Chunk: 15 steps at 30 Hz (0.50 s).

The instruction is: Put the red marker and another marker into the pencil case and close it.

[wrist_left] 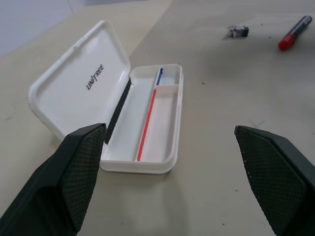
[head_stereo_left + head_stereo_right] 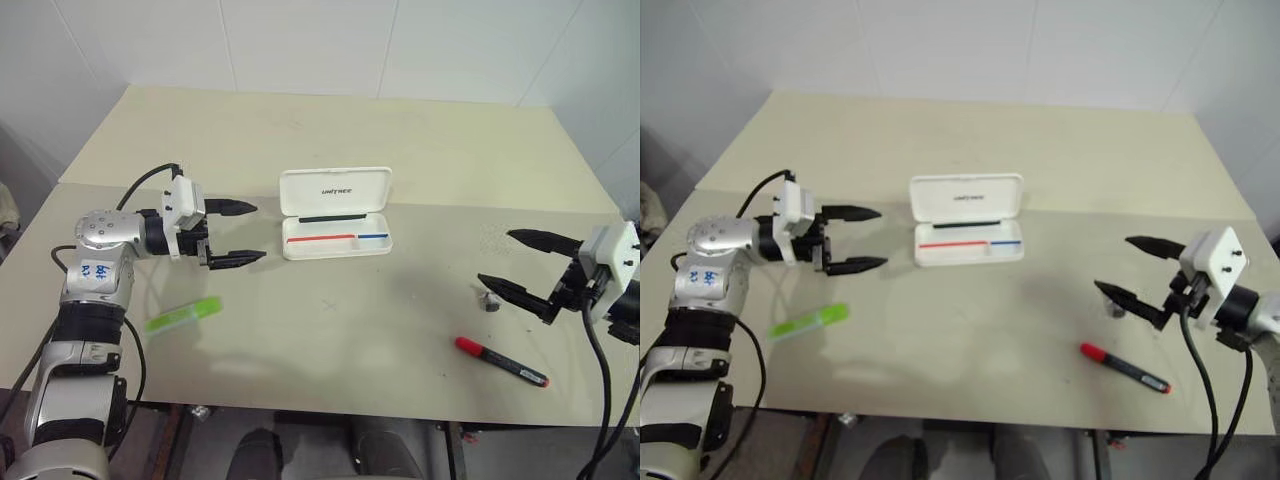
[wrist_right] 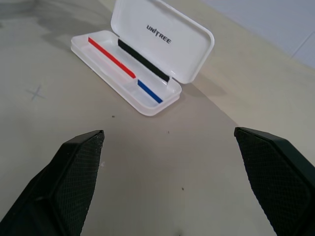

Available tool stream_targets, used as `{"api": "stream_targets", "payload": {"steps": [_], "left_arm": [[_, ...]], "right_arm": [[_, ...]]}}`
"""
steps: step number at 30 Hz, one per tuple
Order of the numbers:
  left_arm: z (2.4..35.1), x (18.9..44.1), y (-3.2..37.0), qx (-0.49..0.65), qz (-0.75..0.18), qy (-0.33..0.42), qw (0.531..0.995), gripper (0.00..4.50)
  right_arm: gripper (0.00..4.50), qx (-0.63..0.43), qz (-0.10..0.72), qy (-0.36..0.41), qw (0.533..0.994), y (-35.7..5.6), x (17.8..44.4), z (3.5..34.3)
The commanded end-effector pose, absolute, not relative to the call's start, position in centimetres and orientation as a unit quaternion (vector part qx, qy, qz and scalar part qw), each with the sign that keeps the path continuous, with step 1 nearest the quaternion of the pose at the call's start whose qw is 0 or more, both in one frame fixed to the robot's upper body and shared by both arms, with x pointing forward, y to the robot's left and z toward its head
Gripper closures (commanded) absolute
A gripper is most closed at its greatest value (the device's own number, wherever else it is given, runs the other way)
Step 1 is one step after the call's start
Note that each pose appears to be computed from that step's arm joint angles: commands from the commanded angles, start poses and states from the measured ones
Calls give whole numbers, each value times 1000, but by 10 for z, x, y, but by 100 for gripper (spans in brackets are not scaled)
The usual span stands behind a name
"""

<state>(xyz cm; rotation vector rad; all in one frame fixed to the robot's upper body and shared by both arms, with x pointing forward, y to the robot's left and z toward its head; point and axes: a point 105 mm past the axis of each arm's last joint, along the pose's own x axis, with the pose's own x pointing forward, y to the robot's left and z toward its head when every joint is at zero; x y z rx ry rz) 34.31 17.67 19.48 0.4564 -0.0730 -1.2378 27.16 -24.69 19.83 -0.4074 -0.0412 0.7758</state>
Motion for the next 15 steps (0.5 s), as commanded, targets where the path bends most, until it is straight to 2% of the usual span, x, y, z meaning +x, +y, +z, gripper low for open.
{"api": "stream_targets", "payload": {"steps": [1,6,11,15], "left_arm": [[211,338,183,230,-567,-55,789,1],[214,336,186,238,-570,-53,785,1],[217,343,182,253,-575,-50,777,1],[226,350,164,273,-594,-71,753,1]], "right_arm": [[0,-199,379,-38,903,-243,278,204],[0,-193,402,-45,894,-232,285,208],[0,-201,424,-61,881,-219,293,221],[0,-197,466,-75,860,-193,293,229]]}}
